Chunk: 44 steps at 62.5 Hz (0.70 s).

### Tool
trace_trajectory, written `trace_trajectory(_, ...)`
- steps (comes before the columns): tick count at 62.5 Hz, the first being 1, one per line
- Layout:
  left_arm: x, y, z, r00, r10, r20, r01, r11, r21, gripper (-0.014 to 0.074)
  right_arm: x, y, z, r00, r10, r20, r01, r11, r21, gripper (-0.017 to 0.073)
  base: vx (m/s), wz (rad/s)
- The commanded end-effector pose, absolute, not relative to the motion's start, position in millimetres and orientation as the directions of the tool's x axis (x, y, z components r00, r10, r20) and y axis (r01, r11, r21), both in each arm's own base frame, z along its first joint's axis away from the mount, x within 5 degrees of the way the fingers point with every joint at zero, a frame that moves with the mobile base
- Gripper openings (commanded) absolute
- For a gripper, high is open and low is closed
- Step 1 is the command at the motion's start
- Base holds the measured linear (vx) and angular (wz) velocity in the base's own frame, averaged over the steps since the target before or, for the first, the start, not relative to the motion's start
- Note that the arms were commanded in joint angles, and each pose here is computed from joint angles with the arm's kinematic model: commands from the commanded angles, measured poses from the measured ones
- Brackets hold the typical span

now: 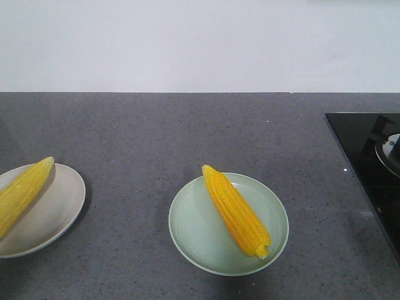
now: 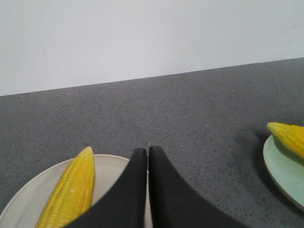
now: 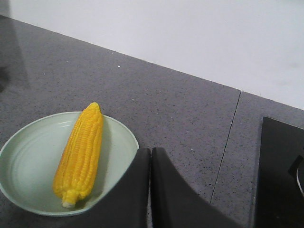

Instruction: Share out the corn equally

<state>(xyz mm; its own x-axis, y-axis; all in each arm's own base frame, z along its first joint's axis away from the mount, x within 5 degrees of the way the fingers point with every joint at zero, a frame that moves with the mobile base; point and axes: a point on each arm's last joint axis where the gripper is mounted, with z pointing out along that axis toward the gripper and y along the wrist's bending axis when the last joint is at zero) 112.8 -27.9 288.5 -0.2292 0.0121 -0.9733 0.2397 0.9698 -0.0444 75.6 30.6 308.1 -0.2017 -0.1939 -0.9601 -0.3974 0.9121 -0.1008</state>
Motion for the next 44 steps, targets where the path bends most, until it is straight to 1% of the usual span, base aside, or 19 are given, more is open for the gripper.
trace_trajectory(1, 114, -27, 304, -0.137, -0.027, -0.990, 0.228, 0.972, -0.058, -0.0008, 77, 30, 322, -0.120, -0.163, -0.979, -0.381, 0.919, -0.106, -0.0003, 0.00, 0.00)
trace_trajectory(13, 115, -27, 299, -0.137, -0.022, -0.990, 0.224, 0.973, -0.053, -0.0008, 77, 30, 322, -0.120, -0.163, -0.979, -0.381, 0.919, -0.106, -0.0003, 0.00, 0.00)
trace_trajectory(19, 115, -25, 289, -0.104, -0.014, -0.995, 0.209, 0.977, -0.036, -0.0008, 77, 30, 322, -0.120, -0.163, -0.979, -0.381, 0.919, -0.106, -0.0003, 0.00, 0.00)
trace_trajectory(25, 115, -21, 271, -0.041, -0.031, -0.999, 0.170, 0.985, -0.037, -0.0008, 77, 30, 322, -0.120, -0.163, -0.979, -0.381, 0.919, -0.106, -0.0003, 0.00, 0.00)
trace_trajectory(32, 108, -13, 250, 0.013, -0.083, -0.996, 0.112, 0.990, -0.081, -0.0008, 77, 30, 322, -0.120, -0.163, -0.979, -0.381, 0.919, -0.106, -0.0003, 0.00, 0.00)
trace_trajectory(44, 89, -2, 218, 0.044, -0.095, -0.994, 0.029, 0.995, -0.094, -0.0008, 77, 30, 322, -0.120, -0.163, -0.979, -0.381, 0.919, -0.106, -0.0003, 0.00, 0.00)
